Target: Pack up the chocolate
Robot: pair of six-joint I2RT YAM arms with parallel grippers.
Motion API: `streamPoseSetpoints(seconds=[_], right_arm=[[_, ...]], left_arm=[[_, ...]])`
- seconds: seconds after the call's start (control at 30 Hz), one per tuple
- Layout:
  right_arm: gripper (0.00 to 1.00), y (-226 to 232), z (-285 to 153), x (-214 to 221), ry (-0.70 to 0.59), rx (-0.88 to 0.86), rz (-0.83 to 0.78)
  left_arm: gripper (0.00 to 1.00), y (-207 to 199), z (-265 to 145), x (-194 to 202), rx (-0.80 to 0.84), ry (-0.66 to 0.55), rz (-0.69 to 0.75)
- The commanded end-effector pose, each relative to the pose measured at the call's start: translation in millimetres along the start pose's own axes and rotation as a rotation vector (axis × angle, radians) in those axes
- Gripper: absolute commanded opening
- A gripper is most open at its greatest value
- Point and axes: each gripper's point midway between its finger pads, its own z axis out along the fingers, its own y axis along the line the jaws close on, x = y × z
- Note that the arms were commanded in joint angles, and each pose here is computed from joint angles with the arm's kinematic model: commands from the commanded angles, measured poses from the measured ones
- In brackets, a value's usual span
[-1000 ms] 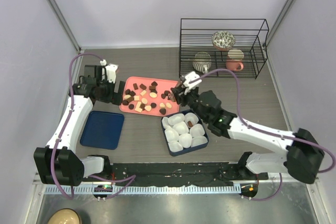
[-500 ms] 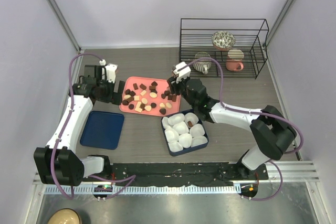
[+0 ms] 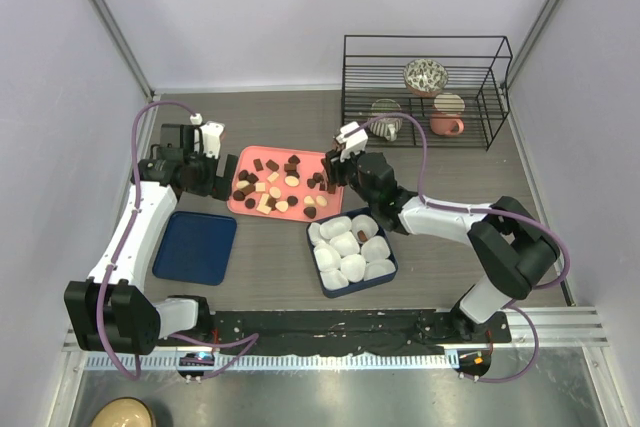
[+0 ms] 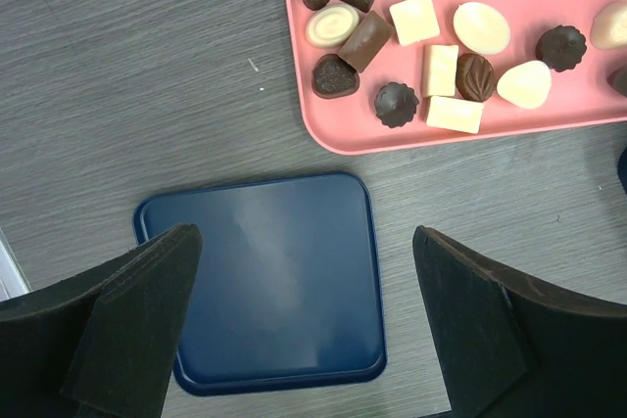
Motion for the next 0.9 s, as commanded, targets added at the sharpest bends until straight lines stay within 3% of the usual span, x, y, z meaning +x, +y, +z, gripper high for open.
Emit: streamPoseSetpoints(seconds=[0.0, 0.57, 0.87], right_arm=[[0.49, 5, -5, -14, -0.059, -0.025, 0.069], [0.49, -17, -16, 19, 0.021, 0.064, 0.022], [0.49, -25, -21, 3, -0.013, 0.076, 0.031]], left_arm=[[0.95, 3, -5, -5, -0.015, -0.035, 0.011], [0.95, 2, -5, -1, -0.011, -0.031, 0.018], [0.95, 1, -6, -5, -0.004, -0.04, 0.01]])
